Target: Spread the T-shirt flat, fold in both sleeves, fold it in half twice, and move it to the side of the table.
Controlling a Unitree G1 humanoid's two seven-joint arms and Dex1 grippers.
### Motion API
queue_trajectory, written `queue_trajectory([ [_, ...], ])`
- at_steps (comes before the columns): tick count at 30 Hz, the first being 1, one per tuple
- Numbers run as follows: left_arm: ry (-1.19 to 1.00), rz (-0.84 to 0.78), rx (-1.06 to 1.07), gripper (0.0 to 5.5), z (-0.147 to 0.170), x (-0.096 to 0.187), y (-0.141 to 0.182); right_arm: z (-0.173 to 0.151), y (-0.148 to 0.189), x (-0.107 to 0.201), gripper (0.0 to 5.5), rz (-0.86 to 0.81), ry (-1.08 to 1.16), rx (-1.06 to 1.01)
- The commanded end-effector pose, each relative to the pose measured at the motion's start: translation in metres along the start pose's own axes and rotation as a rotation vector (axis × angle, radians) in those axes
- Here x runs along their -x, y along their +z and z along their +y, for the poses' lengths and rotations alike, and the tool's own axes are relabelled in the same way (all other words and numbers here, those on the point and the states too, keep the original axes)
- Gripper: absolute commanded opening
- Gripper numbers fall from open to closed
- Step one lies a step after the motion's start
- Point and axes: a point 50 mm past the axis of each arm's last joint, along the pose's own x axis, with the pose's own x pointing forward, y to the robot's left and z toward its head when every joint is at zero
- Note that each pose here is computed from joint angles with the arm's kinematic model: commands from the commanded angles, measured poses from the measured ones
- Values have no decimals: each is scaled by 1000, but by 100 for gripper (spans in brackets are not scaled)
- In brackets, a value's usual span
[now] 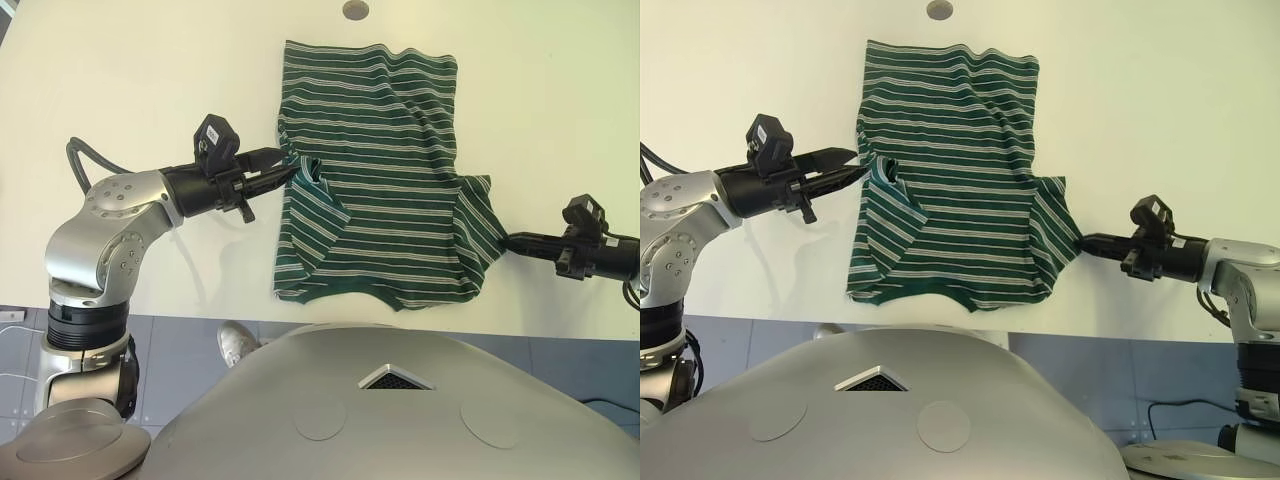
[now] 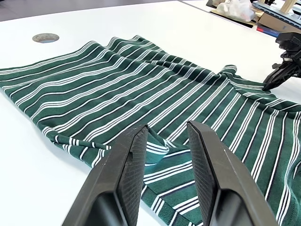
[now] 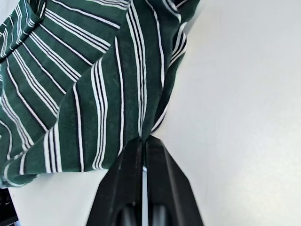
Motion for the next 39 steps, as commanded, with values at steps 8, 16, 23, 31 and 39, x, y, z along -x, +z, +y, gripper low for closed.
queue_trajectory([
  [8,28,9,-32,153,14,-2,4,62,54,-39,4,-98,292,250],
  [16,104,157,-184,153,25,-1,-13,74,57,-93,76,-120,210,339],
  [23,171,253,-544,206,39,27,-3,73,54,-38,200,60,148,725],
  [31,-319,482,-793,294,-19,44,-60,63,12,-36,283,172,188,1224],
  [39,-369,410,-866,294,-30,17,-76,75,6,-67,283,15,190,1304],
])
